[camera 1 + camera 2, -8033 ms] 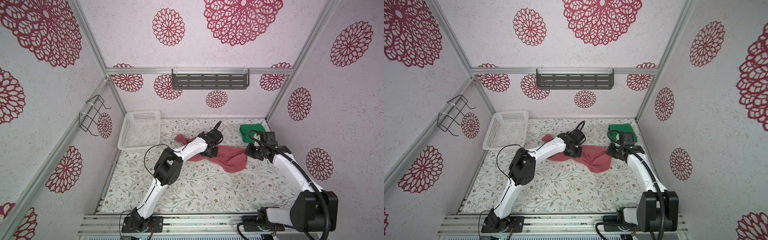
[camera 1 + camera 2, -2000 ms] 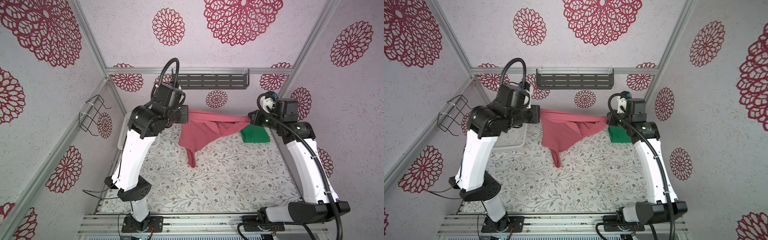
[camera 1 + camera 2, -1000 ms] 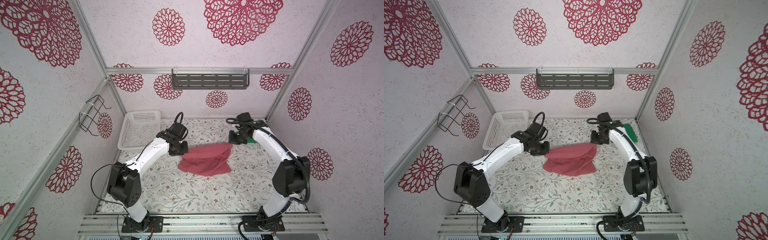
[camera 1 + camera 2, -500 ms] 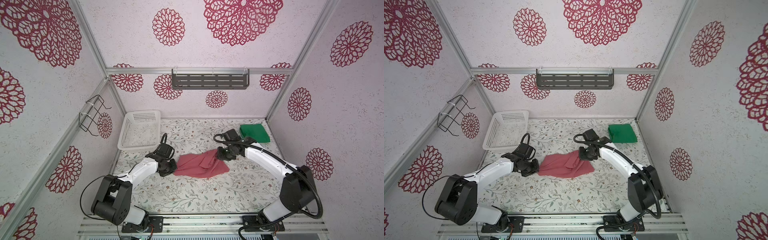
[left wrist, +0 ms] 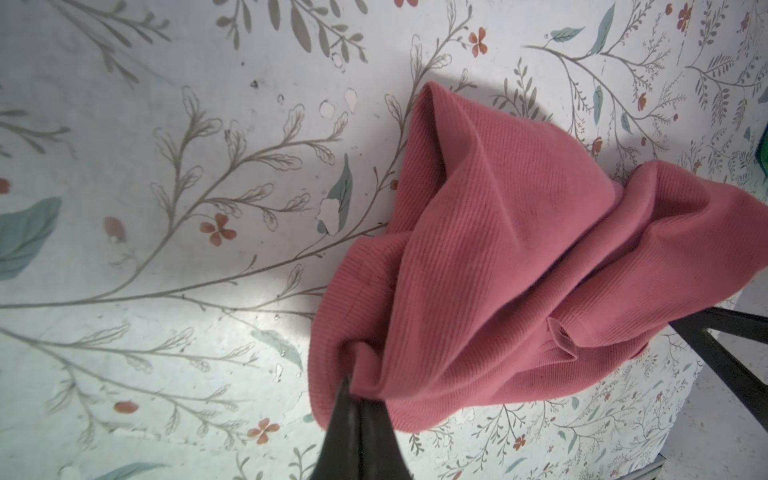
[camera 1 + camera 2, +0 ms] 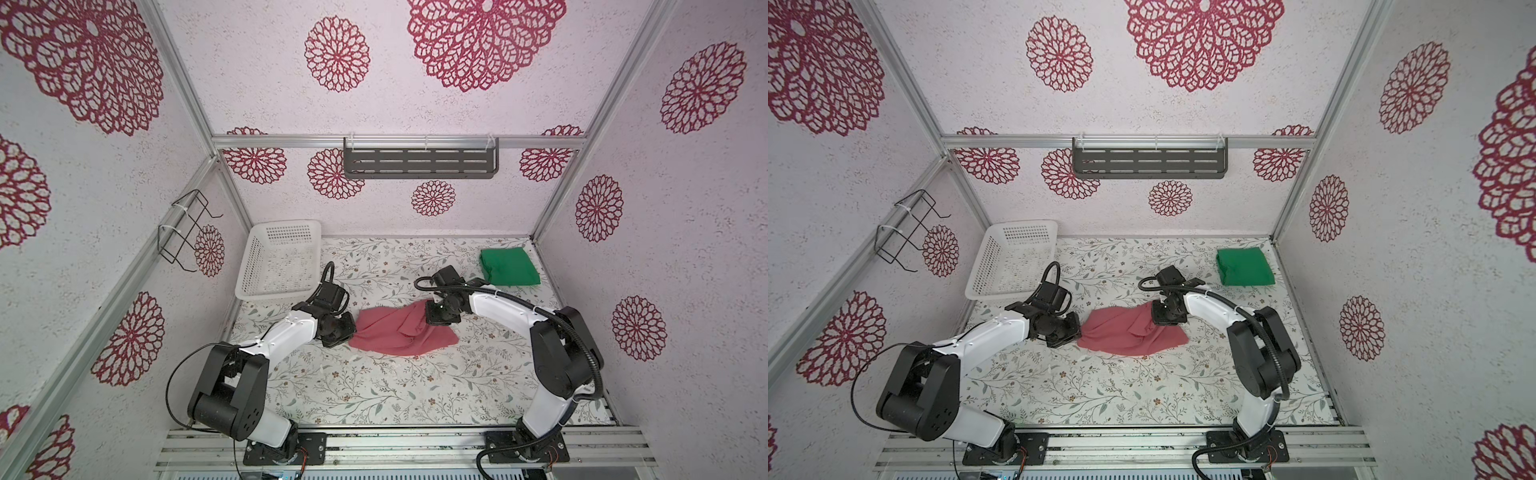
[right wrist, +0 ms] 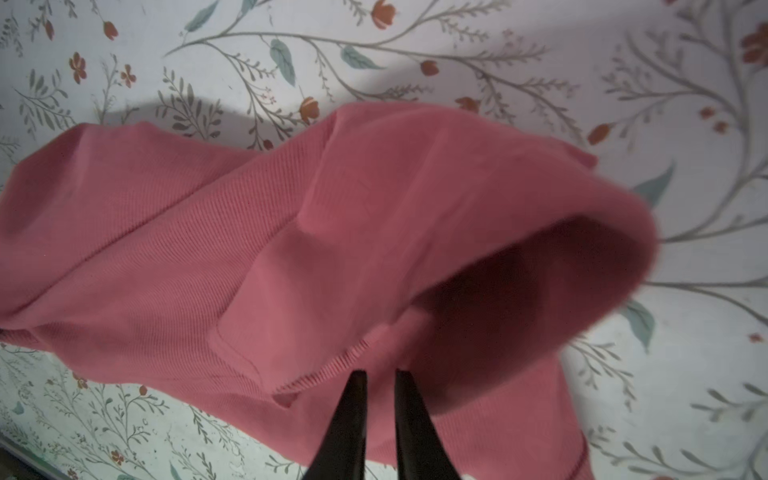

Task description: Fold and stack the tank tops

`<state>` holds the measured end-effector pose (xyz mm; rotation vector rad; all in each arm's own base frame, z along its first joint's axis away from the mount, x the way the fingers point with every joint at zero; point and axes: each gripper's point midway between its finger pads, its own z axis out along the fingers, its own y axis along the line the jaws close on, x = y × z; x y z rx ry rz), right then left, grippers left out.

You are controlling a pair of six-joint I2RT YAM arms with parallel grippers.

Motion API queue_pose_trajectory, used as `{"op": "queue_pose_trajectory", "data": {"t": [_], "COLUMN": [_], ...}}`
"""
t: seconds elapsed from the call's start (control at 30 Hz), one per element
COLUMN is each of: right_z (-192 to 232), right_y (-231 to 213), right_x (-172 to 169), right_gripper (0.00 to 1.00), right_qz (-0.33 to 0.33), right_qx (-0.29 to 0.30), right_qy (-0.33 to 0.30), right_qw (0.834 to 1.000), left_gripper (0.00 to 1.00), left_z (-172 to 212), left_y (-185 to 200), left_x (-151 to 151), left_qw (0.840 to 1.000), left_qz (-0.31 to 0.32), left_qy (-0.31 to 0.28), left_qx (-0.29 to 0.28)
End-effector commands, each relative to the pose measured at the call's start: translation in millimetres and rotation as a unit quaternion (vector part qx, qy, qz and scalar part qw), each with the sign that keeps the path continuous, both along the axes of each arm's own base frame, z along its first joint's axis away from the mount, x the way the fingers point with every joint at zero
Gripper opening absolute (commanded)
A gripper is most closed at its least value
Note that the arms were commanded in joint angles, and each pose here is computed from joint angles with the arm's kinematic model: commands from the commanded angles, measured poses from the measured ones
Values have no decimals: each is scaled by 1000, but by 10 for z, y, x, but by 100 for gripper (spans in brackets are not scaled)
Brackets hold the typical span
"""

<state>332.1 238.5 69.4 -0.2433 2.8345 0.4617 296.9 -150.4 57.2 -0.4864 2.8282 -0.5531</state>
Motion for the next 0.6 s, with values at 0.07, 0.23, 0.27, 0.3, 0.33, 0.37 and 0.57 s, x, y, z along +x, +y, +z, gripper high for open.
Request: {"op": "queue_pose_trajectory", "data": {"t": [0.07, 0.23, 0.27, 0.3, 0.33, 0.37, 0.57], "right_z": [60, -133, -166, -191, -223, -243, -417], "right_y": [261, 229, 212, 201, 189, 182, 215], "right_x": [103, 62, 52, 37, 8, -14, -107], "right_gripper": [24, 37, 37, 38, 39, 39, 40], "right_qz": [44, 45, 46, 46, 46, 46, 40], "right_qx": [17, -9, -15, -20, -24, -26, -36], "right_qy": [-27, -9, -6, -3, 1, 4, 15], "right_qw": [999, 999, 999, 999, 999, 999, 998], "left_gripper": [0, 0, 0, 0, 0, 0, 0], "left_z": [68, 62, 63, 67, 69, 68, 61], "left_y": [-15, -13, -11, -10, -13, -8, -5], "left_x": [118, 122, 126, 125, 122, 120, 122], "left_qw": [1000, 1000, 1000, 1000, 1000, 1000, 1000], "left_qz": [4, 5, 5, 5, 5, 4, 6], "left_qy": [-14, -14, -15, -15, -15, -15, -15], "left_qx": [-7, -6, -6, -6, -6, -5, -5]}}
